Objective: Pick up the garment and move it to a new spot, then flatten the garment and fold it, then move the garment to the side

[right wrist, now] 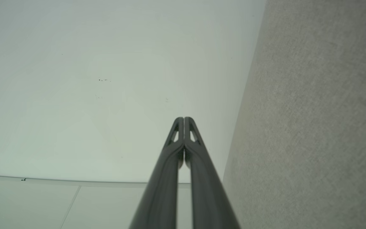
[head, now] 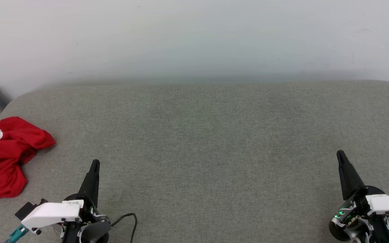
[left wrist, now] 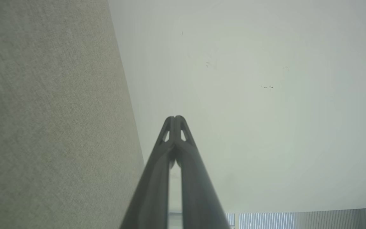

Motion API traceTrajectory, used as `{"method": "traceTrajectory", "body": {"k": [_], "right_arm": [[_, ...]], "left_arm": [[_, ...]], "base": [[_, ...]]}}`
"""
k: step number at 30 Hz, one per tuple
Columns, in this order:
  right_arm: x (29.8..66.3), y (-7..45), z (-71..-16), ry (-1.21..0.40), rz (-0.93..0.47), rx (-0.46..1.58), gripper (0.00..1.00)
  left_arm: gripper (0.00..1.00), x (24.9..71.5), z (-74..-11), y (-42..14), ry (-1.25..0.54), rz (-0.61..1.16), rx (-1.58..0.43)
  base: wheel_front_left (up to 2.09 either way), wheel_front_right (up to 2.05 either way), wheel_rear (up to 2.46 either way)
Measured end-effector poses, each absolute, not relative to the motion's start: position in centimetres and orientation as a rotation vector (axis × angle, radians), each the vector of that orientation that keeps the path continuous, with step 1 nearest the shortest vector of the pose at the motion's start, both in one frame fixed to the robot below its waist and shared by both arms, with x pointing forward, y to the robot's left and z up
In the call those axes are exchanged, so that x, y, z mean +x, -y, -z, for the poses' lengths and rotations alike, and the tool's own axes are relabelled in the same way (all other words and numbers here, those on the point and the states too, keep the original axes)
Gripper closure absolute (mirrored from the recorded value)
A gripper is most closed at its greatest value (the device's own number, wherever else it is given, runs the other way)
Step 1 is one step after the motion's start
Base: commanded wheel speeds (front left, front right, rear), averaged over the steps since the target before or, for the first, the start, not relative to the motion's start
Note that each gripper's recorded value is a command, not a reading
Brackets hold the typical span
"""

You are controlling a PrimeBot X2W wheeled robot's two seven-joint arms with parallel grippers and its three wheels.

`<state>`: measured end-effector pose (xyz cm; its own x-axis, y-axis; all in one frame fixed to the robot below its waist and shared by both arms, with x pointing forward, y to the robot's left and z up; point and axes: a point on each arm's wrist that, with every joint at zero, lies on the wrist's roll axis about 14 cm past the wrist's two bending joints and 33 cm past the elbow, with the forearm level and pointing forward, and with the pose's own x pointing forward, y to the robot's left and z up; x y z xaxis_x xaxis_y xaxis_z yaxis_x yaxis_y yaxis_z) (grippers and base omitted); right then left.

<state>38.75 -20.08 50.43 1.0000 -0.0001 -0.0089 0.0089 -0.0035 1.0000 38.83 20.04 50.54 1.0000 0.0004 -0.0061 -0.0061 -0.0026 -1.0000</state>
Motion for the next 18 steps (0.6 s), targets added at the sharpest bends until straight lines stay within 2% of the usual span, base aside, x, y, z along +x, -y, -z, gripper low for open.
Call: {"method": "traceTrajectory", "body": {"k": [18], "right_arm": [[38.75, 20.08, -50.44, -0.007, 0.007, 1.574, 1.00]], "left_arm": [[1.00, 38.83, -50.54, -20.03, -0.004, -0.005, -1.573]], "base": [[0.00, 0.00, 0.00]]}}
